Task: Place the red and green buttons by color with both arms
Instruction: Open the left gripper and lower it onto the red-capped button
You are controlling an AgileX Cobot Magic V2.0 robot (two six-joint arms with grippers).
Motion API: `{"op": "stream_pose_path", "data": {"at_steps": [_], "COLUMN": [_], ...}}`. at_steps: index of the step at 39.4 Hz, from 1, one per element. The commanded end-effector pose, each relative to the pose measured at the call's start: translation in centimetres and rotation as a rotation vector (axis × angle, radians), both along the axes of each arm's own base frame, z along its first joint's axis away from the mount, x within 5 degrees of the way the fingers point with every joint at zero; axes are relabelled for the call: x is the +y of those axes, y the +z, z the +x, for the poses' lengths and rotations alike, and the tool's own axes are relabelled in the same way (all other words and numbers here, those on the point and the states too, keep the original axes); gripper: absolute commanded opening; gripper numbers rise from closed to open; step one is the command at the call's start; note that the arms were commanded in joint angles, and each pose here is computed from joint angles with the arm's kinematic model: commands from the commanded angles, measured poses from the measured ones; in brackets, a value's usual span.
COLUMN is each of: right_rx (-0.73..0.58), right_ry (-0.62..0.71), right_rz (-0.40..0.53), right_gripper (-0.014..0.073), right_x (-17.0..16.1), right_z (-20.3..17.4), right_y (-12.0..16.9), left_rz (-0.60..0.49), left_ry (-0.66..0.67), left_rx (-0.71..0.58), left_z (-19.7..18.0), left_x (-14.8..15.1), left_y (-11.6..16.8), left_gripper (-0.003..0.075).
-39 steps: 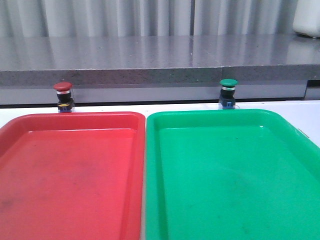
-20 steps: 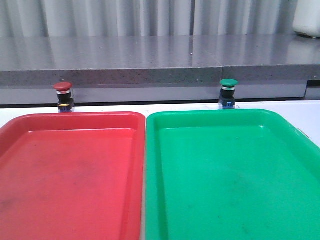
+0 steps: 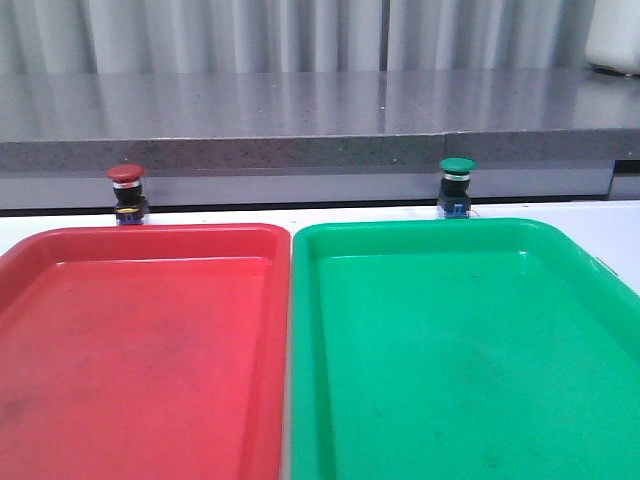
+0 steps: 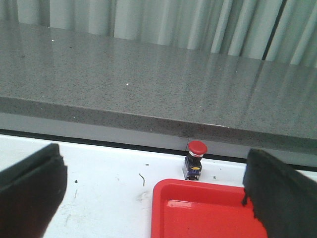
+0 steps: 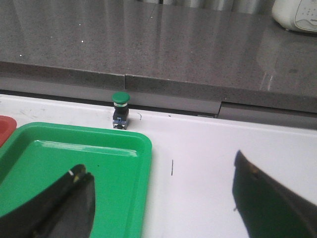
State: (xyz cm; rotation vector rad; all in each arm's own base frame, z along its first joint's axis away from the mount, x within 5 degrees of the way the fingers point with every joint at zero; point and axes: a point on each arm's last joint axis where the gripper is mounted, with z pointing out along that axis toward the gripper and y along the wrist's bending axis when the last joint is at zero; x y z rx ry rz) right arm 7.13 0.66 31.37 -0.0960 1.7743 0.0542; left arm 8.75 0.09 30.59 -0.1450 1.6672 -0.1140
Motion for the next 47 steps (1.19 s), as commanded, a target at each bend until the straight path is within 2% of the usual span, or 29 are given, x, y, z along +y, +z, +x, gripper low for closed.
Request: {"op": "stream_pose_path", "data": {"at_steps": [1, 10, 17, 24, 32, 37, 40, 47], "right_rx": [-0.093, -0.093, -0.092, -0.09, -0.086, -0.086, -0.086, -0.086], "right_ry": [-0.005, -0.005, -0.005, -0.005, -0.005, -0.005, -0.005, -0.005], "right_rz": [0.004, 0.004, 0.004, 0.004, 0.003, 0.003, 0.003, 0.003], "right_gripper": [0.0587, 0.0587, 0.0587, 0.0587, 0.0587, 0.0587, 0.0587, 0.0587], "right_x": [0.0, 0.0, 0.0, 0.0, 0.0, 0.0, 0.0, 0.0], "right_z": [0.2, 0.2, 0.2, 0.2, 0.2, 0.2, 0.2, 0.2], "right_y": [1.7, 1.7, 1.7, 1.7, 1.7, 1.7, 1.7, 1.7], "left_rz": [-0.013, 0.043, 0.074, 0.101, 0.12, 0.122, 0.122, 0.138], "left_ry": [0.009, -0.055, -0.179, -0.253, -0.276, -0.268, -0.262, -0.256], "left_rx": [-0.111, -0.015, 0.077, 0.285, 0.555, 0.621, 0.686, 0.758], "left_z": [0.3, 4.7, 10.1, 16.3, 23.9, 28.5, 31.4, 35.7], "left_x": [0.1, -0.6, -3.0, -5.4, -6.9, -7.2, -7.3, -7.5], "left_y": [2.1, 4.0, 5.5, 5.6, 4.2, 3.4, 1.9, -0.6], "left_gripper": [0.0691, 0.0691, 0.0691, 0.0691, 0.0691, 0.0691, 0.0691, 0.0691]}}
